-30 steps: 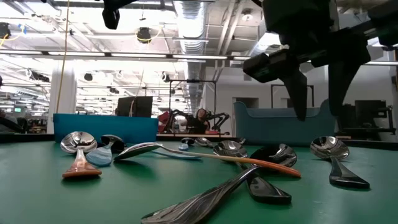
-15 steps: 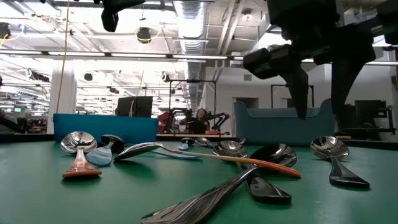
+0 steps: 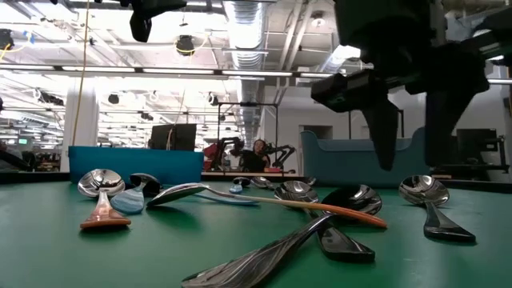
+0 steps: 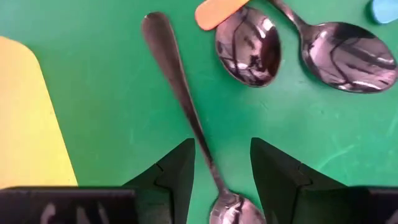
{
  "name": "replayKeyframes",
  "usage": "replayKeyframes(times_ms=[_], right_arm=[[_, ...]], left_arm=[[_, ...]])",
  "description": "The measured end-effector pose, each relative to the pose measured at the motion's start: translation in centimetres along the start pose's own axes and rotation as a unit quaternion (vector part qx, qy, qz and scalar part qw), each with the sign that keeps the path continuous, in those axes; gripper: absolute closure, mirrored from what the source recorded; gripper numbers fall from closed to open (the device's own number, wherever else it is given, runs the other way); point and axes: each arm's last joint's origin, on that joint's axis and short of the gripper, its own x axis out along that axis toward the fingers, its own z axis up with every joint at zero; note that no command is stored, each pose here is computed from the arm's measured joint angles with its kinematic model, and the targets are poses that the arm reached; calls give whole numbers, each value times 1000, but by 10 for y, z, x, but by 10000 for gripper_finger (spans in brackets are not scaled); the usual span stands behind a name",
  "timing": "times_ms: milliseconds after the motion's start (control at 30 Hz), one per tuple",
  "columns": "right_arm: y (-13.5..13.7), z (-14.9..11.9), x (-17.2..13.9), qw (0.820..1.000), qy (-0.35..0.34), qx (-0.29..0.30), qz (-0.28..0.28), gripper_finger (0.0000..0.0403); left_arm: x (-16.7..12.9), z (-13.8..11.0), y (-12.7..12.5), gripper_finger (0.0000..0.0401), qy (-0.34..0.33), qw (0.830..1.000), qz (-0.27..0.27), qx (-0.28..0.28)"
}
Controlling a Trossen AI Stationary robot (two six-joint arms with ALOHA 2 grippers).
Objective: Sort silverware by color (type)
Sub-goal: Put the black spoon into the blue bin
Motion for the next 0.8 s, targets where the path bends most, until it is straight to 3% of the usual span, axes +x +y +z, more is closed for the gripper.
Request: replayKeyframes(times_ms=[267, 433, 567, 800], right_arm=[[13, -10, 16, 1000, 1, 17, 0, 235], [14, -22, 15, 999, 15, 18, -42, 235], [13, -32, 23, 998, 33, 14, -43, 235], [11, -31, 26, 999, 13, 9, -51, 235]], left_arm=[[0, 0, 0, 266, 0, 1000, 1, 13], [0, 1, 2, 266, -16, 999, 30, 14], [0, 2, 2, 266, -24, 999, 40, 0], [0, 2, 2, 266, -24, 999, 43, -4]])
